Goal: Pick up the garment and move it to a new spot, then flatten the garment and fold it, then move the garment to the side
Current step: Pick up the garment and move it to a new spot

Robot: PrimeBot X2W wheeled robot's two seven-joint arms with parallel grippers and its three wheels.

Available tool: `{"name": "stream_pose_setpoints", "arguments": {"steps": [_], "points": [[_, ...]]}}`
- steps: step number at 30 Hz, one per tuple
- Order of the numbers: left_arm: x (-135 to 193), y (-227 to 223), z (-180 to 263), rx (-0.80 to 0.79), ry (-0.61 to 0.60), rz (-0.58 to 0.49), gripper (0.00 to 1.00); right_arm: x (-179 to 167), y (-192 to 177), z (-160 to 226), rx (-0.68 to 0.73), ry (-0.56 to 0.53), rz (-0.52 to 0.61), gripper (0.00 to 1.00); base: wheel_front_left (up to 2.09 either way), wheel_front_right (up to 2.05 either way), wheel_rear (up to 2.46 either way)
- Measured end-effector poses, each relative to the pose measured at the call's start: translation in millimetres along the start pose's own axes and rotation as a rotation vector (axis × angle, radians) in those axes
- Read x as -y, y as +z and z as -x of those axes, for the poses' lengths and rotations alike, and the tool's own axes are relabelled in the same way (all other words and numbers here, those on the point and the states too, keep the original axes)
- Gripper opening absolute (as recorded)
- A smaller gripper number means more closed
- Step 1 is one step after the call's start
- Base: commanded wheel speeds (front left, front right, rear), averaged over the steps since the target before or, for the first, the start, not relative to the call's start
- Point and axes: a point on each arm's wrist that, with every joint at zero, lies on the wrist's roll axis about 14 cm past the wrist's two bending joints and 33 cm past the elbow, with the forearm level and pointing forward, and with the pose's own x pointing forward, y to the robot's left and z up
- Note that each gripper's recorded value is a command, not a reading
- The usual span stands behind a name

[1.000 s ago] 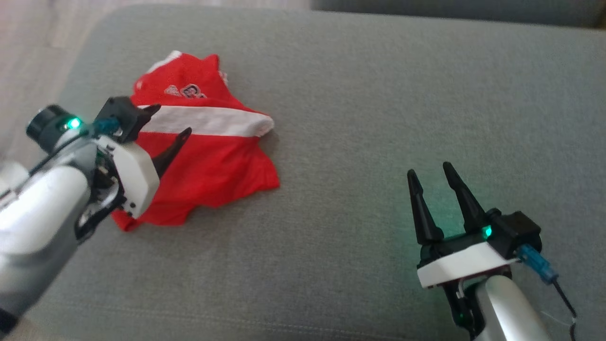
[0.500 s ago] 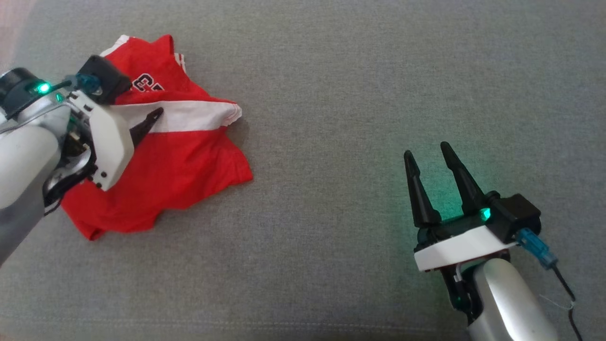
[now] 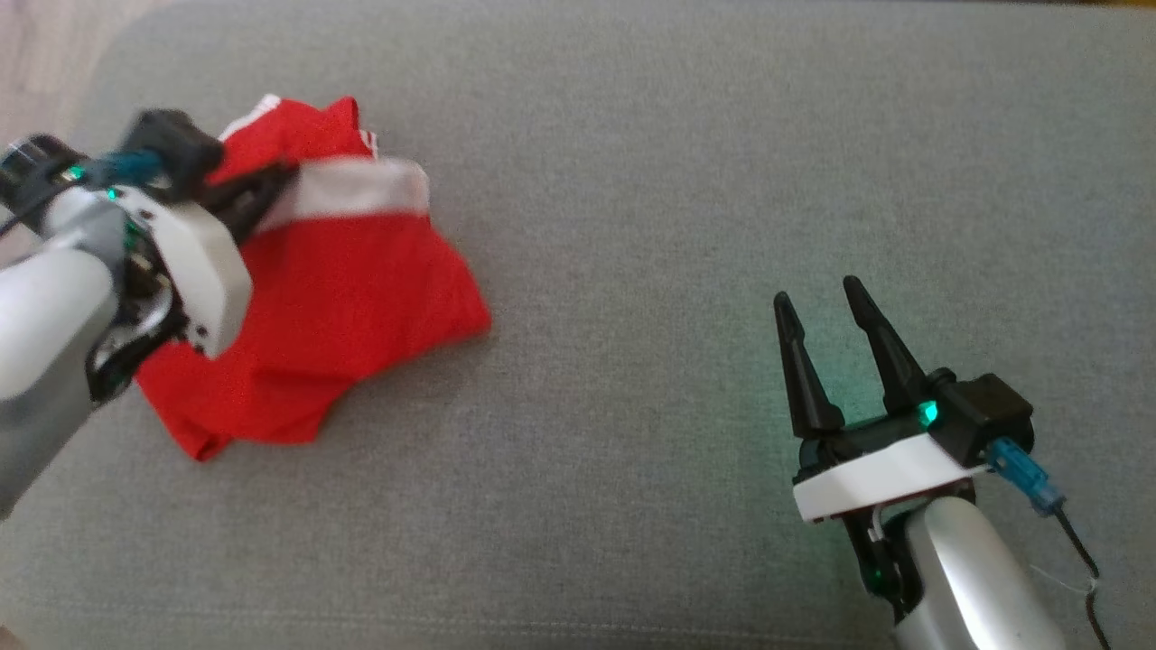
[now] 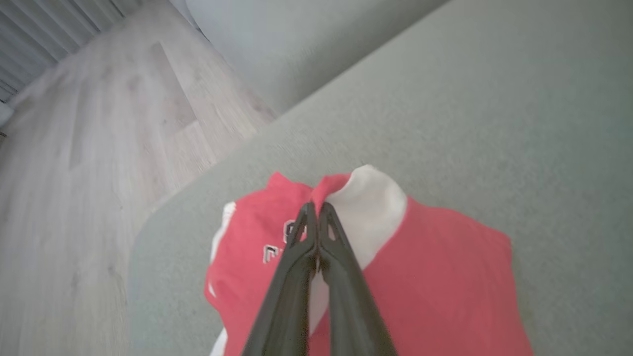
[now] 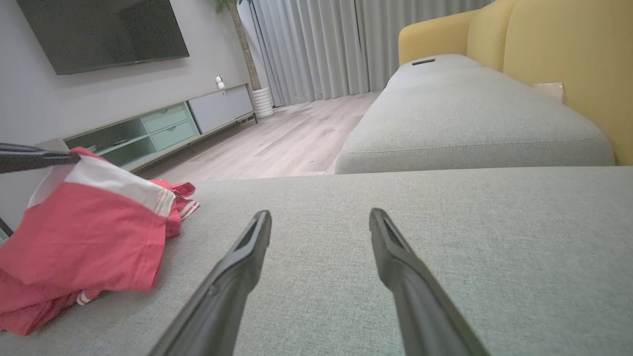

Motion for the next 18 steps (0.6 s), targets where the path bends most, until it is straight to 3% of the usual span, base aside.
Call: {"name": "stream_pose_setpoints", "arguments": {"steps": [5,12,18], "points": [[-24.2,45.6,15.4,0.216,0.112,0.016,0.0,-5.1,11.1,5.9,0.025,0.005,0.008,1.0,0.0,0.0,0.0],[-30.1,129.0,47.4,0.472,0.227,-0.019,0.0,-8.8,22.7,21.6,0.051,-0.004,0.018,1.0,0.0,0.0,0.0],[-11.2,179.8,61.7,0.656,0.236,-0.015,0.0,-1.6,34.2,33.8,0.083,-0.038,0.022,1.0,0.0,0.0,0.0]]}}
